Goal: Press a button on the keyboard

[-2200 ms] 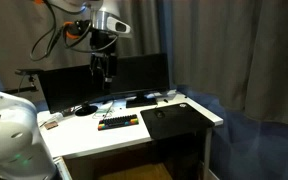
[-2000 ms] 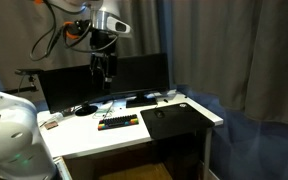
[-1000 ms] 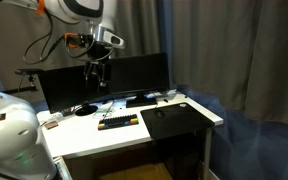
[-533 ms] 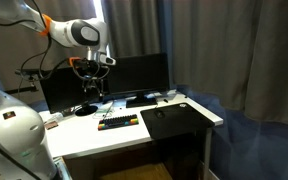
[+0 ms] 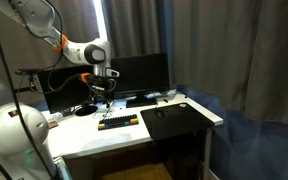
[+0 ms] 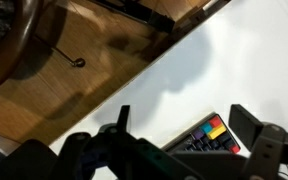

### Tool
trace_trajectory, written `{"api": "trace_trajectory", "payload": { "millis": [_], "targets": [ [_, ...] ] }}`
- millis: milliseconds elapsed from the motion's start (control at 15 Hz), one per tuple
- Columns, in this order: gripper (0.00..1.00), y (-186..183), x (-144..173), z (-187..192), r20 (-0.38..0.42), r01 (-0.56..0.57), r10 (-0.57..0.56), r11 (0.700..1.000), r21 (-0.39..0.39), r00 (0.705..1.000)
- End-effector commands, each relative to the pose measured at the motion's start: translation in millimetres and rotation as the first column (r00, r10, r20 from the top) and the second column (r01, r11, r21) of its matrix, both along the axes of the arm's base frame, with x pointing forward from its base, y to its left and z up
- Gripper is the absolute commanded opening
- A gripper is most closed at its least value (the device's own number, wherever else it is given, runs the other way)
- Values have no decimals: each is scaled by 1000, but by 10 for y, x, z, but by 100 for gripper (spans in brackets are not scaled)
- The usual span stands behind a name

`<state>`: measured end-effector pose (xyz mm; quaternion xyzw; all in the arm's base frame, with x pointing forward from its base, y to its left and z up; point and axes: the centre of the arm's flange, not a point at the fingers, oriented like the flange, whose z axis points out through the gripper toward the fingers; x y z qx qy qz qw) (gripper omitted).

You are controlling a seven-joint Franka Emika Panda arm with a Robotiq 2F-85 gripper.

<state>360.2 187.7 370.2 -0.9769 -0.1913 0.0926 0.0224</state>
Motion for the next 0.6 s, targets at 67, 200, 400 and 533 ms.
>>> {"api": "trace_trajectory", "payload": {
  "millis": [67,200,400,533],
  "targets": [
    [100,49,54,-67,-16,-17,17,1000,2,1000],
    [100,63,79,-63,-16,-19,20,1000,5,1000],
    [100,66,84,-54,-15,-21,21,1000,6,1000],
    [100,72,135,-73,-4,-19,19,1000,19,1000]
  ]
}}
